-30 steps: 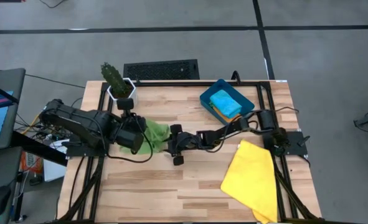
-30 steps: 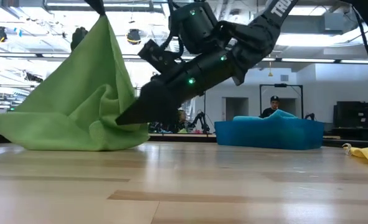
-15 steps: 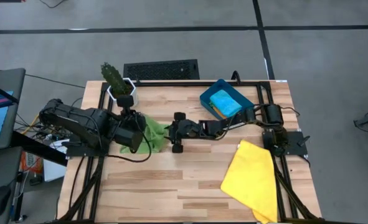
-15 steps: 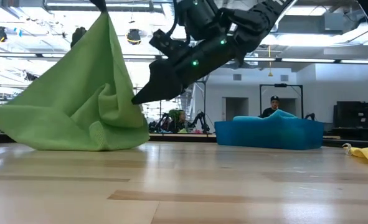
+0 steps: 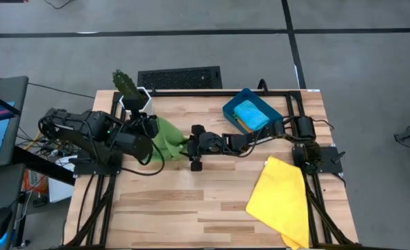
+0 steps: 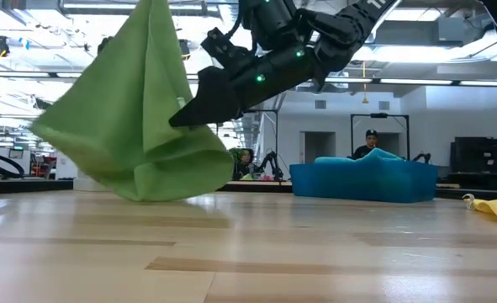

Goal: Fold microfiber towels
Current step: Fold the green microfiber towel

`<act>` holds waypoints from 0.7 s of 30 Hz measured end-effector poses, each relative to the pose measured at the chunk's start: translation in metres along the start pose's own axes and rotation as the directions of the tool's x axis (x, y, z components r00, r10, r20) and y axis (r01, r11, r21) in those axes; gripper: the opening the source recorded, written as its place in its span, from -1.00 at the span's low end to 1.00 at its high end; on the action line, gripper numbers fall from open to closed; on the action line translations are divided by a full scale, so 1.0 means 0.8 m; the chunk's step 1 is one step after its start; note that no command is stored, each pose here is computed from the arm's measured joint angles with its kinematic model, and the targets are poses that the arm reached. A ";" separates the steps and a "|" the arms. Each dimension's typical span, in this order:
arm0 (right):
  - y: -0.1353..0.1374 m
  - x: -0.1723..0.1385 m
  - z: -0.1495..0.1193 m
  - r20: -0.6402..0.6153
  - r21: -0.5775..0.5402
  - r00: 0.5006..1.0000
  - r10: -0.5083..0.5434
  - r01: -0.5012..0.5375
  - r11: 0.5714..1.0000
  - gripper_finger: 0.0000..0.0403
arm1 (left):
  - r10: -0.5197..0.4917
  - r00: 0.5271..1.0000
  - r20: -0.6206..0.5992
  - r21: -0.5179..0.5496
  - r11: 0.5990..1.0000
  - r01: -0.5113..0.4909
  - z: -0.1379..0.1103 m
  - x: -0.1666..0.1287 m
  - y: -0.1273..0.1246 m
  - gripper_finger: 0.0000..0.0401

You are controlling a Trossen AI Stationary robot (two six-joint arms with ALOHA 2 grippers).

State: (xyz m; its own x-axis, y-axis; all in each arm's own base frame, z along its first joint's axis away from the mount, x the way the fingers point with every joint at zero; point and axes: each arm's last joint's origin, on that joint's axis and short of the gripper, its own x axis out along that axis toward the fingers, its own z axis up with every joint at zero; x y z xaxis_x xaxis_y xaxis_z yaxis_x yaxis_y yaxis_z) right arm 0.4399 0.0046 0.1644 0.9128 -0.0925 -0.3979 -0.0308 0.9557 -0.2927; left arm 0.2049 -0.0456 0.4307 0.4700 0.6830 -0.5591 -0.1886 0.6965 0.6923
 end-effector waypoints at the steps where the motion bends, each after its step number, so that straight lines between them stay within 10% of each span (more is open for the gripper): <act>1: 0.000 0.000 0.000 0.000 -0.005 1.000 0.002 -0.002 1.000 -0.01 | 0.000 1.000 0.000 -0.002 1.000 0.000 0.000 0.000 0.000 -1.00; 21: 0.002 0.003 0.007 0.104 -0.011 0.992 0.072 -0.071 0.997 -0.47 | -0.004 0.999 0.038 -0.015 1.000 0.005 0.007 0.000 -0.001 -1.00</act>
State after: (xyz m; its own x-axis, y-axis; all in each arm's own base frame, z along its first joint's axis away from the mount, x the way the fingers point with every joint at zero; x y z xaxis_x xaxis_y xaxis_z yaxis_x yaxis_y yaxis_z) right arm 0.4440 0.0077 0.1678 0.9456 0.0058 -0.3252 -0.0997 0.9569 -0.2729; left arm 0.2096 -0.0472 0.4330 0.5035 0.6713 -0.5439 -0.1998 0.7029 0.6826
